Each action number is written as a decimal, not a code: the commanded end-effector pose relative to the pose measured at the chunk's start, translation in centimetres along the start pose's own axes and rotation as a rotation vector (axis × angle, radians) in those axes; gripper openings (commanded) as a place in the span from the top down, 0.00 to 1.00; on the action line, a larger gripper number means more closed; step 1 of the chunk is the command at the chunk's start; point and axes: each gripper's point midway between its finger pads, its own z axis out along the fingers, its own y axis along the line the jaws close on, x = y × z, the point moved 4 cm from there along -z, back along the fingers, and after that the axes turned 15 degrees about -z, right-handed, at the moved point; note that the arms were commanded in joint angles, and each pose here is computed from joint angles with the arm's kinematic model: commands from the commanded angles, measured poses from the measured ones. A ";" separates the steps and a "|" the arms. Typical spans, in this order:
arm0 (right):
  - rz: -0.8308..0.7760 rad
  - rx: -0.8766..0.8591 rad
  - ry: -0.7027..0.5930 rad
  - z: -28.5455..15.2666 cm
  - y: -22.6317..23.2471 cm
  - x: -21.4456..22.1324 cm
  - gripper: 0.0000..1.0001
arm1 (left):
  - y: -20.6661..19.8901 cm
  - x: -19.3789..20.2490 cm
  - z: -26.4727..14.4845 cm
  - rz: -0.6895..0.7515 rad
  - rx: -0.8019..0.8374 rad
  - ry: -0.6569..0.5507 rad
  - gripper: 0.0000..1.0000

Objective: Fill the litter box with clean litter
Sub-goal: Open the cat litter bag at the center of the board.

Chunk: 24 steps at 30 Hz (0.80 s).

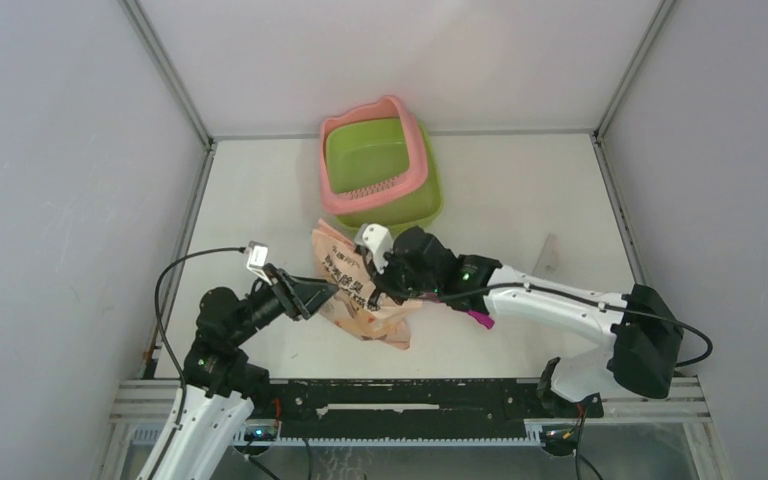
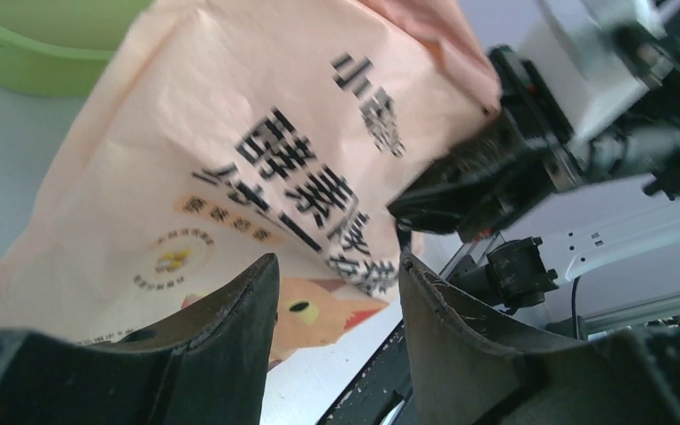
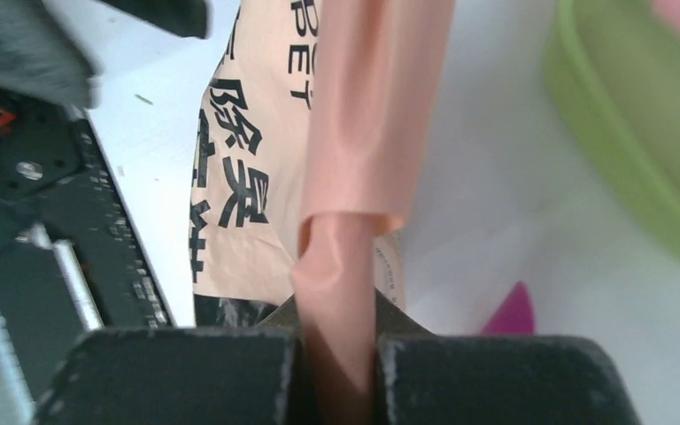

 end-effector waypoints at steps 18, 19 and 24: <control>-0.559 0.704 -0.385 -7.1 -4.5 -14.2 1.00 | -3.5 -2.1 -1.2 0.057 0.062 -0.082 0.43; -0.575 0.717 -0.386 -7.0 -4.7 -14.3 1.00 | -3.5 -2.1 -1.2 0.057 0.062 -0.080 0.43; -0.569 0.744 -0.402 -7.1 -6.0 -15.0 1.00 | -3.5 -2.1 -1.2 0.058 0.060 -0.083 0.44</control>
